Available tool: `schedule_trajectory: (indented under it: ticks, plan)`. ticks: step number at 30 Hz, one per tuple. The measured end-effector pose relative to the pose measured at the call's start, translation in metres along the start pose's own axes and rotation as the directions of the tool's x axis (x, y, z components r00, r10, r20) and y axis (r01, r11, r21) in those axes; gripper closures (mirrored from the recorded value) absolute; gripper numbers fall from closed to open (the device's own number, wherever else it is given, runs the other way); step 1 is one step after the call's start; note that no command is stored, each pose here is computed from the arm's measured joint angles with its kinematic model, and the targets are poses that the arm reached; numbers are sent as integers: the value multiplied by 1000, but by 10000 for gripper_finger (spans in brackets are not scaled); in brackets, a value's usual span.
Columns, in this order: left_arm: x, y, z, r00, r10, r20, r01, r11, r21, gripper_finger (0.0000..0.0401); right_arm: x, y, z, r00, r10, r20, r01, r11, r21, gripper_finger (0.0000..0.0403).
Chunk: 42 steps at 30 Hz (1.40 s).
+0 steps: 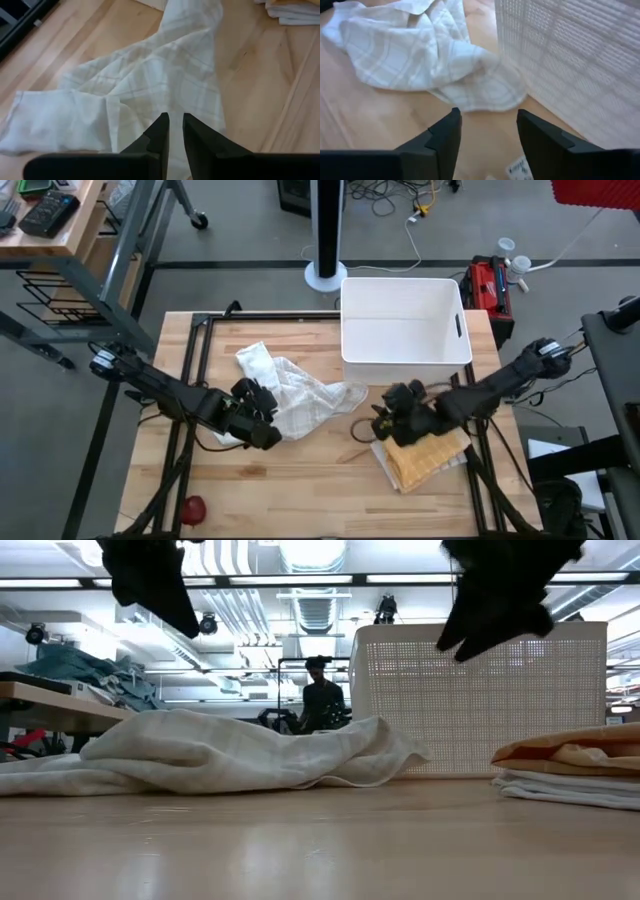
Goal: Fold towel
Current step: Adjust the stack of folded towels
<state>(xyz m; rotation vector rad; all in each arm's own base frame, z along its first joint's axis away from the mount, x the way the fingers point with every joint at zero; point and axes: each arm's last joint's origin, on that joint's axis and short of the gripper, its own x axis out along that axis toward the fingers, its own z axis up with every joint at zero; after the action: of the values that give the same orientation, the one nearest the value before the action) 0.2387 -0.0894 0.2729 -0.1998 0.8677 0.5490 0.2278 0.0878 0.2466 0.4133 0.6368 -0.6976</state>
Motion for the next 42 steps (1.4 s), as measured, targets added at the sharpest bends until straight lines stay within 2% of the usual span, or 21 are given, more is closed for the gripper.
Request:
schedule_trajectory:
  ticks: [5, 9, 13, 16, 21, 24, 27, 30, 33, 36, 39, 42]
  plan:
    - [3, 2, -5, 1000, 21, -12, -21, 1000, -5, 363, 27, -2, 14, 998, 0, -70, -3, 999, -39, 204]
    - [6, 8, -11, 996, 72, -53, -76, 995, -66, 362, 41, -4, 16, 988, 2, -152, -11, 998, -62, 201]
    - [6, 13, -15, 989, 126, -73, -136, 979, -154, 353, 43, -3, 14, 983, 9, -184, -22, 997, -69, 203]
    - [7, 10, -12, 994, 103, -44, -109, 976, -186, 348, 40, -3, 14, 983, 21, -183, -35, 997, -71, 202]
    - [9, -1, -4, 999, 18, 34, -16, 997, -76, 343, 36, -1, 19, 989, 34, -146, -42, 998, -53, 203]
    - [11, -6, 0, 995, 21, 97, -21, 1000, 6, 339, 39, 1, 20, 991, 38, -129, -43, 998, -39, 203]
    - [12, -10, 6, 985, 21, 174, -29, 999, 41, 335, 44, 3, 16, 990, 22, -140, -29, 998, -51, 202]
    - [10, -19, 14, 968, -64, 244, 45, 996, 82, 332, 45, 4, 11, 986, 8, -165, -24, 995, -100, 202]
    - [7, -32, 28, 911, -220, 348, 175, 972, 155, 331, 26, 3, 5, 973, 25, -231, -72, 978, -197, 204]
    - [12, -49, 43, 814, -360, 457, 271, 930, 249, 337, -13, -1, 2, 949, 43, -312, -123, 963, -242, 203]
    - [31, -60, 47, 793, -386, 471, 250, 912, 326, 349, -53, -8, -2, 932, 66, -355, -161, 956, -244, 204]
    - [61, -66, 48, 825, -363, 433, 225, 914, 337, 362, -85, -13, -10, 917, 141, -374, -220, 959, -177, 204]
